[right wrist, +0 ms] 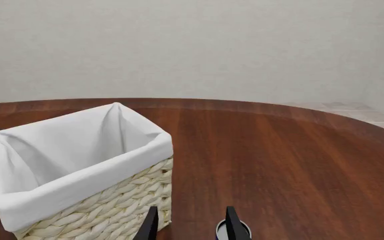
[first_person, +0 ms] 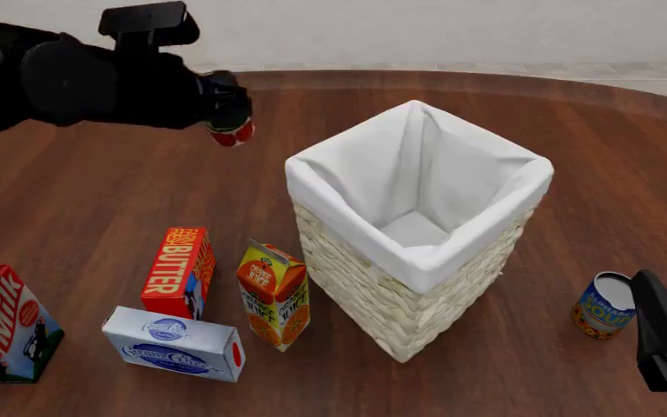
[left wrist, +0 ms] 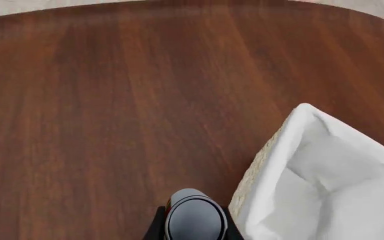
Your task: Pick up the tomato sauce, and put it in the basket.
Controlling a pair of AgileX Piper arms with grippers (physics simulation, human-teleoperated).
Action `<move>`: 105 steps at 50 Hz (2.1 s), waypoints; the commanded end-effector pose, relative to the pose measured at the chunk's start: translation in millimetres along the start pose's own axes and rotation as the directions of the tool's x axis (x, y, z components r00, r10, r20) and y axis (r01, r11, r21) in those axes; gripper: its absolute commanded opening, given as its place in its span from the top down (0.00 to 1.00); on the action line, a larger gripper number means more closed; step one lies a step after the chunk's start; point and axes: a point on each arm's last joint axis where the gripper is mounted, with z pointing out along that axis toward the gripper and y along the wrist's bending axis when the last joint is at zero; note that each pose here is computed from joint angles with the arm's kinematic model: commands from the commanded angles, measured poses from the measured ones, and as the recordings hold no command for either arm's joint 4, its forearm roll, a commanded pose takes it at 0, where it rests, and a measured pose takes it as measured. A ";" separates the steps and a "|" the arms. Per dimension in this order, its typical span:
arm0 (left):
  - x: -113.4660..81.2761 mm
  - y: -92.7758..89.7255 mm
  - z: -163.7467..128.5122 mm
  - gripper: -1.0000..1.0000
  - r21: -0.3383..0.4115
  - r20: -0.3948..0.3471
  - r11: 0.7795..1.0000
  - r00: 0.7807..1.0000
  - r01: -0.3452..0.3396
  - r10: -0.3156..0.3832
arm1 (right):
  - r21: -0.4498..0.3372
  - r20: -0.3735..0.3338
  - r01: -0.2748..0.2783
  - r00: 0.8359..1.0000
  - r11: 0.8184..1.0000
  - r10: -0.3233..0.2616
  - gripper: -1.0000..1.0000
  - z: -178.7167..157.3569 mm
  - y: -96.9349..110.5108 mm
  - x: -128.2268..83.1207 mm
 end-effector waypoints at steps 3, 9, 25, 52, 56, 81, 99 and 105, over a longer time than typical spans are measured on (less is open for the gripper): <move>-15.3 -16.2 -36.8 1.00 0.046 0.054 0.998 0.997 -0.049 0.046 | 0.000 0.000 -0.001 1.000 1.000 0.001 0.00 -0.3 0.0 0.1; -18.4 -23.6 -48.7 1.00 0.069 0.066 0.996 0.997 -0.053 0.049 | 0.000 0.000 -0.001 1.000 1.000 0.001 0.00 -0.3 0.0 0.1; -22.6 -35.0 -73.8 1.00 0.108 0.094 0.991 0.993 -0.078 0.068 | 0.000 0.000 -0.001 1.000 1.000 0.001 0.00 -0.3 0.0 0.1; -17.7 -51.9 -82.2 1.00 0.163 0.083 0.981 0.993 -0.101 0.088 | 0.000 0.000 0.000 1.000 1.000 0.000 0.00 -0.3 0.0 0.1; -17.7 -55.9 -84.5 1.00 0.176 0.085 0.979 0.992 -0.106 0.092 | 0.000 0.000 0.000 1.000 1.000 0.000 0.00 -0.3 0.0 0.1; -9.4 -75.3 -69.5 1.00 0.223 0.062 0.963 0.988 -0.151 0.141 | 0.000 0.000 -0.001 1.000 1.000 0.001 0.00 -0.3 0.0 0.1; -7.9 -85.6 -54.5 1.00 0.239 0.045 0.958 0.987 -0.159 0.152 | 0.000 0.000 -0.001 1.000 1.000 0.001 0.00 -0.3 0.0 0.1; -6.5 -89.4 -50.7 1.00 0.246 0.040 0.955 0.986 -0.167 0.162 | 0.000 0.000 -0.001 1.000 1.000 0.001 0.00 -0.3 0.0 0.1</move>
